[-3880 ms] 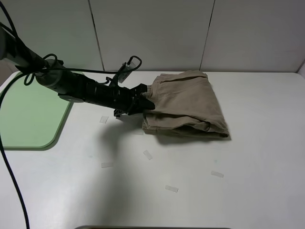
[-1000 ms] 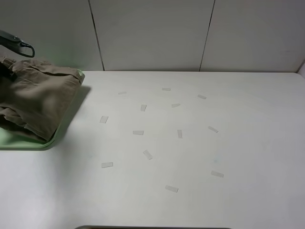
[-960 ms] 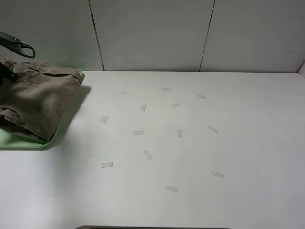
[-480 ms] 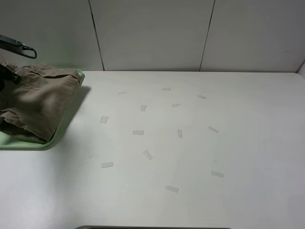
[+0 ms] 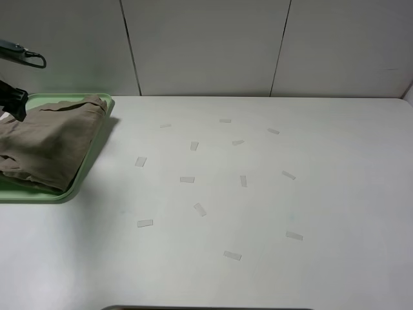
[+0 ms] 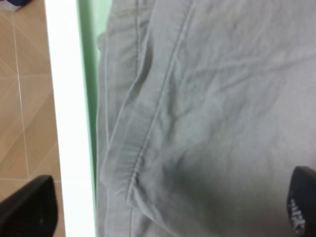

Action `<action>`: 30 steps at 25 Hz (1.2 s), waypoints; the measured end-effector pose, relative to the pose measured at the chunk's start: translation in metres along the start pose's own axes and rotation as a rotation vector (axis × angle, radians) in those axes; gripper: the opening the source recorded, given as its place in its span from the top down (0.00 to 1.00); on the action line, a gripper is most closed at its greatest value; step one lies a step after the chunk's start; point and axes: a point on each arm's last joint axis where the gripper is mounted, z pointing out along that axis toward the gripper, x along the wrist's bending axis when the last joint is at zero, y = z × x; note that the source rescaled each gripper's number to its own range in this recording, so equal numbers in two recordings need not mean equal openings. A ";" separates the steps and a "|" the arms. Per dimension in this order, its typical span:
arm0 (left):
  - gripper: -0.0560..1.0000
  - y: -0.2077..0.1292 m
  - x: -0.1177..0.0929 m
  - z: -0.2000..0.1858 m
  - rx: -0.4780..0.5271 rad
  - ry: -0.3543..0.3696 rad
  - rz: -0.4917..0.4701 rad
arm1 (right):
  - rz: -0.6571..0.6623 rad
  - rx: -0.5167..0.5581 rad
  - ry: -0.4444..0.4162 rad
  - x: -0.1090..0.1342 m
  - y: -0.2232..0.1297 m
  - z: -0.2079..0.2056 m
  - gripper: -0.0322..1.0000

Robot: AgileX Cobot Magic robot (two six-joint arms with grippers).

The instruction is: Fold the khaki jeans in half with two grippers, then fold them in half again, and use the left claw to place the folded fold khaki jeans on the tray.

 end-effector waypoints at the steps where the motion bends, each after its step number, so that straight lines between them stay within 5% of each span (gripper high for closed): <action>1: 0.03 0.000 0.001 -0.003 -0.008 0.002 -0.004 | 0.000 0.000 0.000 0.000 0.000 0.000 0.00; 6: 0.02 0.003 0.006 -0.028 -0.069 0.015 -0.053 | 0.000 0.000 0.000 0.000 0.000 0.000 0.00; 13: 0.02 -0.011 0.002 -0.081 -0.295 -0.010 -0.119 | 0.000 0.000 0.000 0.000 0.000 0.000 0.00; 26: 0.02 -0.107 -0.007 -0.195 -0.726 -0.015 -0.200 | 0.000 0.000 0.000 0.000 0.000 0.000 0.00; 30: 0.02 -0.146 -0.012 -0.221 -0.771 -0.029 -0.239 | 0.000 0.000 0.000 0.000 0.000 0.000 0.00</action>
